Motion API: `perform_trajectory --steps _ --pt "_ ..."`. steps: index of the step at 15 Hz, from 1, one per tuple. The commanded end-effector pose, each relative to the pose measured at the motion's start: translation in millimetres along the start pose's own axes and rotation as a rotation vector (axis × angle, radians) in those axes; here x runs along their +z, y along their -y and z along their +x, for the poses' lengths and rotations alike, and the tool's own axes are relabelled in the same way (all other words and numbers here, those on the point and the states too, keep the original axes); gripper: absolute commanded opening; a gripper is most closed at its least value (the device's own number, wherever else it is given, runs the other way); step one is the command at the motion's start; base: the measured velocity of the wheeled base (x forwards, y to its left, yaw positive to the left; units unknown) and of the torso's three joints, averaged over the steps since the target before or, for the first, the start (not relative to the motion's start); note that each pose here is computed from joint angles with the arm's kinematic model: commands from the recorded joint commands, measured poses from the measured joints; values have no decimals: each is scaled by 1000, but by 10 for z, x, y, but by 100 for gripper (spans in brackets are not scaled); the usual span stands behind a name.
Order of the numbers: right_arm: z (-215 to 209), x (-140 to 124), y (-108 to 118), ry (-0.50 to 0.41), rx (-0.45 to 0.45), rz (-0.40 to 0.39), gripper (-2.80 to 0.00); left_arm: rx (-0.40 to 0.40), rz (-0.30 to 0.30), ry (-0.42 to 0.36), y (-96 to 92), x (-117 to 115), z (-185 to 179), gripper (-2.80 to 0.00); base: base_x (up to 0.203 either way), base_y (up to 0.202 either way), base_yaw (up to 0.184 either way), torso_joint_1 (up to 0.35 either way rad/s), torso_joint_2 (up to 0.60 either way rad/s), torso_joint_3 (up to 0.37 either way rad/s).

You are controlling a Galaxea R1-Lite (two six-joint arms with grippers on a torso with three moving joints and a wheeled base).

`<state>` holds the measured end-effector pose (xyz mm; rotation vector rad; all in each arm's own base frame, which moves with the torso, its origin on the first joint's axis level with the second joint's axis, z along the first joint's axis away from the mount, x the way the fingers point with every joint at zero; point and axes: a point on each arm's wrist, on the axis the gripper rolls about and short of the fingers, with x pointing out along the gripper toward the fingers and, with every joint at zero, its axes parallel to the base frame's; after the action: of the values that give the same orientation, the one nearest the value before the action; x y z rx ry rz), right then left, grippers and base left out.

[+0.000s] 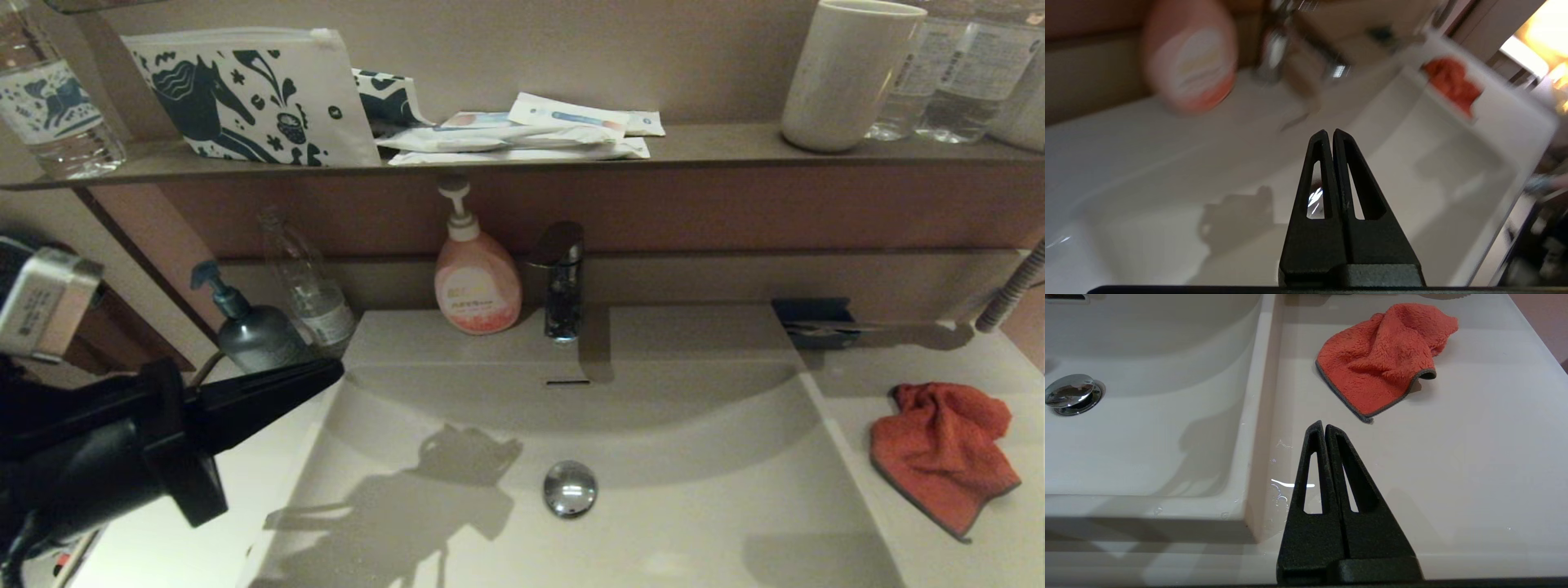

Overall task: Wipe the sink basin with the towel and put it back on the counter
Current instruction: Turn on the faucet

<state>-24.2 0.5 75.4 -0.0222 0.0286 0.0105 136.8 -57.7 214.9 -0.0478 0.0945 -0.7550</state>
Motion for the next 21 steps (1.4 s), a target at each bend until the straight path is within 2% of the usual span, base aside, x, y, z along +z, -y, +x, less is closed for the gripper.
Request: perform_trajectory --steps 1,4,6,9,13,15,17,21 --pt "0 0 0 0 1 0 -280 -44 -47 -50 33 -63 354 -280 0 0 0 0 0 0" --pt "0 0 0 0 1 0 -280 -59 -50 -66 17 -52 618 -280 0 0 0 0 0 0" --pt "0 0 0 0 1 0 -280 -44 -28 -67 -30 -71 850 -280 0 0 0 0 0 0" --pt "0 0 0 0 1 0 -280 21 22 -9 -66 -113 1202 -280 0 0 0 0 0 0" --pt "0 0 0 0 1 0 -280 146 86 2 -83 -240 1495 -280 0 0 0 0 0 0" --pt "0 0 0 0 1 0 -280 169 93 17 -10 -205 1578 -280 0 0 0 0 0 0" --pt "0 0 0 0 1 0 -280 195 131 23 32 -187 1657 -280 0 0 0 0 0 0" --pt "0 0 0 0 1 0 -280 171 139 29 224 -195 1732 -280 0 0 0 0 0 0"
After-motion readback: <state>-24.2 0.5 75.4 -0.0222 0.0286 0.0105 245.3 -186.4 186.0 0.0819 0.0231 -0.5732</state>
